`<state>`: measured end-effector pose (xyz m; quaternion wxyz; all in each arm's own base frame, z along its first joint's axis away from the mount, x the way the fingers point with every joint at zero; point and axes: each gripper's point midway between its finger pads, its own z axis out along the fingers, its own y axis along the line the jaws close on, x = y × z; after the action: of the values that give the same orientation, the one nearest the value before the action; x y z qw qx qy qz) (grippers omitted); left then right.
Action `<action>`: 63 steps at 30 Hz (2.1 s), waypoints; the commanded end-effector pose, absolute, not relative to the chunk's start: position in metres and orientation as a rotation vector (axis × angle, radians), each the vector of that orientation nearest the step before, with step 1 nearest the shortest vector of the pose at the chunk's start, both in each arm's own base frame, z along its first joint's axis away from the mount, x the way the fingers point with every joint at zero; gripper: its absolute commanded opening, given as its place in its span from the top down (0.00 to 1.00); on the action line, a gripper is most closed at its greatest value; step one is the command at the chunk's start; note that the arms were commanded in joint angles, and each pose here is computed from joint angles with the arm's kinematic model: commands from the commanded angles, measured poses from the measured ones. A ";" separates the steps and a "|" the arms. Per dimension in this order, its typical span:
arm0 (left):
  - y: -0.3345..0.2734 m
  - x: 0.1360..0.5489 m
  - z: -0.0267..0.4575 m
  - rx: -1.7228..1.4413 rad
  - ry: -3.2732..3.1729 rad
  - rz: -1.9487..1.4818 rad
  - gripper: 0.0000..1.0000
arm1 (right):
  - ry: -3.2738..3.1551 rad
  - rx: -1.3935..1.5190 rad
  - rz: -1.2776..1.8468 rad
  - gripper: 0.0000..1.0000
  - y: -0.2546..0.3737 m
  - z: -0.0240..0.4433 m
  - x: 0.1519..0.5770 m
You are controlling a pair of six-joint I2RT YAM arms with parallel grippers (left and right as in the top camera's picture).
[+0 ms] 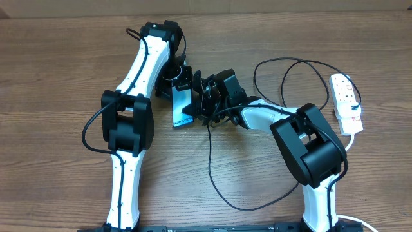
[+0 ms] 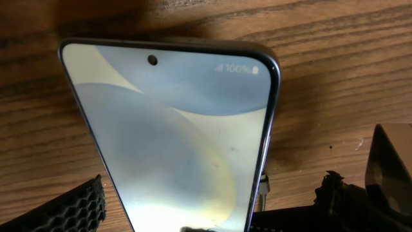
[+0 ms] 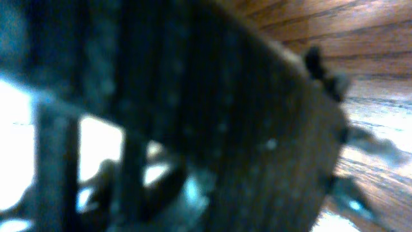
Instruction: Plug charger to phone and switch on socket
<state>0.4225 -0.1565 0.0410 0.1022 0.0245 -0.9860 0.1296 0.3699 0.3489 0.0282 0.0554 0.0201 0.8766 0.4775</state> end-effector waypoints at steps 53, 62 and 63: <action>-0.193 0.457 0.216 -0.265 -2.323 2.218 0.70 | 2.131 -0.011 2.124 0.96 0.337 0.174 0.411; -0.193 0.456 0.215 -0.257 -2.325 2.204 0.87 | 2.139 -0.015 2.110 0.96 0.337 0.171 0.411; -0.193 0.456 0.215 -0.257 -2.325 2.204 0.89 | 2.139 -0.015 2.110 0.96 0.337 0.171 0.411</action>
<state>0.4592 -0.1789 0.1872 -0.0178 -0.0567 -0.7515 0.6571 0.4093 0.3304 0.1713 0.0742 -0.0223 0.7075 0.7024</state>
